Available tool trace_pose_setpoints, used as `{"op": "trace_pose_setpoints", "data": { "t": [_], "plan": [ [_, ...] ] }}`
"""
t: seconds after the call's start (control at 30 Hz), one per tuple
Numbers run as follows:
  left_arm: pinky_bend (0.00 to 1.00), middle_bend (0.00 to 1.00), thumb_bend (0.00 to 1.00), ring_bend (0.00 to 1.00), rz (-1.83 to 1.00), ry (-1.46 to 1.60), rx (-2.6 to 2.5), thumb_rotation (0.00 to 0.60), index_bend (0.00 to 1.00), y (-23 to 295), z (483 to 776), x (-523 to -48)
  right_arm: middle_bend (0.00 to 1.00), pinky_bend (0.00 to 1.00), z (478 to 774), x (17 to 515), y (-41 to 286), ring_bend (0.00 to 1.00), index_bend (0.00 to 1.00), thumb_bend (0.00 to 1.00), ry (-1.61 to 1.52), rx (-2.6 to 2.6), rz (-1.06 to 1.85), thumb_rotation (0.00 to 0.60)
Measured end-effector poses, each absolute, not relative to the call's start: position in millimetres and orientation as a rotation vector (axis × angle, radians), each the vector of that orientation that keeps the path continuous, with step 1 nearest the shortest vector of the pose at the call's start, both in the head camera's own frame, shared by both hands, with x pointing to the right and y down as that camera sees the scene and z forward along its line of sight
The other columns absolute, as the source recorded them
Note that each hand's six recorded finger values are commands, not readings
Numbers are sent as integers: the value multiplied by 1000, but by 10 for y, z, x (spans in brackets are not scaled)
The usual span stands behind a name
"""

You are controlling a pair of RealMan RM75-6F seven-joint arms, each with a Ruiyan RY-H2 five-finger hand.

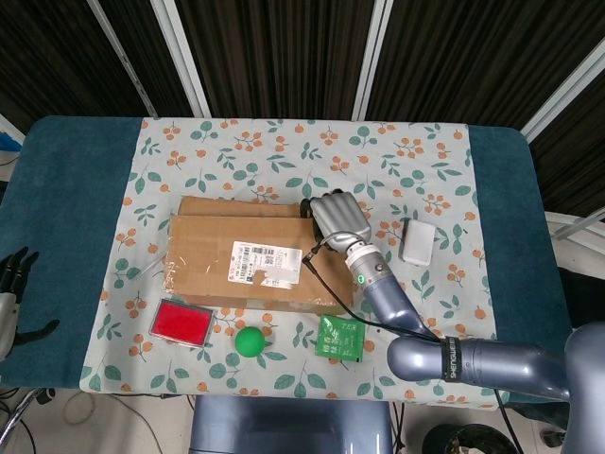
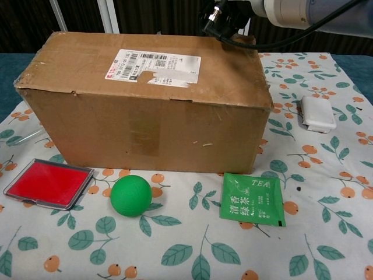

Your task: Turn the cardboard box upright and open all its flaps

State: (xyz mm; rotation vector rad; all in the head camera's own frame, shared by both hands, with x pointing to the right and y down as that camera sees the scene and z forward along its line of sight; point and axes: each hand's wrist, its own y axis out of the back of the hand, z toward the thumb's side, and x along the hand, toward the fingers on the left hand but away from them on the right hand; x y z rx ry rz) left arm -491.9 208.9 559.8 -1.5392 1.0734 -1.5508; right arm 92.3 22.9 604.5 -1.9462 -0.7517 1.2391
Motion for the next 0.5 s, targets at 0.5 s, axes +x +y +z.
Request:
{"op": "trace_pose_setpoints", "data": {
  "t": [0.5],
  "plan": [
    [0,0,91,0,-1535,1073,-1538,600,0,2088,5584,-4907,556,339,5794,778,212,514,528,1000,-754,-1947,1190,600]
  ]
}}
